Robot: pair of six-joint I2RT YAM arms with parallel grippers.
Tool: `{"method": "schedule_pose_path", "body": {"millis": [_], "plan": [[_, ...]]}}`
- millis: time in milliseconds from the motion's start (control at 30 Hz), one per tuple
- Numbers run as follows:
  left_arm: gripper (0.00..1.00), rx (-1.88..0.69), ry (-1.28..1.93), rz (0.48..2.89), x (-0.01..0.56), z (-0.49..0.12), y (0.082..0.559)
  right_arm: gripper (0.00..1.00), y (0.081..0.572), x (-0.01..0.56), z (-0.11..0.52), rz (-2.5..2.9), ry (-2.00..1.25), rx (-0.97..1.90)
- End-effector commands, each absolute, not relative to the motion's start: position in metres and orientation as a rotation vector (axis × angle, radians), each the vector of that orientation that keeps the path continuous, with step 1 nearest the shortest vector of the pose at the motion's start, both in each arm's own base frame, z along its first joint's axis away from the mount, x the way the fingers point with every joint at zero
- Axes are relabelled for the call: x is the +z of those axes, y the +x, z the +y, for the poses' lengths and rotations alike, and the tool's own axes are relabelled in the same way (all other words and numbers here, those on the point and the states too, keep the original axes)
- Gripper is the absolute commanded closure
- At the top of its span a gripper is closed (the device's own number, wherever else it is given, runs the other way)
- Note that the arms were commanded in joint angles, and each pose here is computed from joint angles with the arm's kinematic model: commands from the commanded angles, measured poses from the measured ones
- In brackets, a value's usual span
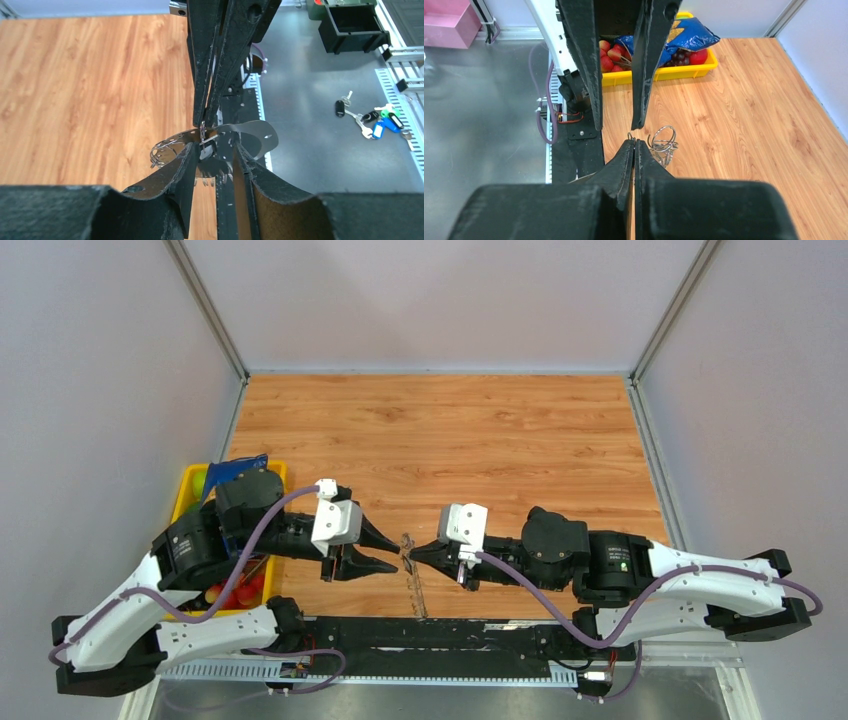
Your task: Put the keys on the keyring
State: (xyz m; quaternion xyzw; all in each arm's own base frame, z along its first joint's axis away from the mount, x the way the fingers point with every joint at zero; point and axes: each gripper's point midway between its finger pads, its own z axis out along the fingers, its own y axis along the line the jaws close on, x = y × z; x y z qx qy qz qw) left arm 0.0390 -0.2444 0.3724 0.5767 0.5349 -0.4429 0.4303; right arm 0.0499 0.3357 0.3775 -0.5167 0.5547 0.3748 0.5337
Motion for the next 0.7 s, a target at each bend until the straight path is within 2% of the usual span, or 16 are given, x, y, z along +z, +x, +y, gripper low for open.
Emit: {"method": "schedule_pose_path", "body": {"millis": [0, 367, 667], "plan": [[0.57, -1.086, 1.358, 1.238, 0.394, -0.246, 0.045, 1.0, 0.054, 0.415, 0.333, 1.256, -1.094, 0.958], [0.58, -1.078, 1.354, 1.25, 0.391, -0.251, 0.049, 1.0, 0.053, 0.426, 0.33, 1.23, -1.058, 0.986], [0.68, -1.087, 1.359, 1.252, 0.39, -0.252, 0.049, 1.0, 0.053, 0.431, 0.328, 1.218, -1.044, 0.994]]}}
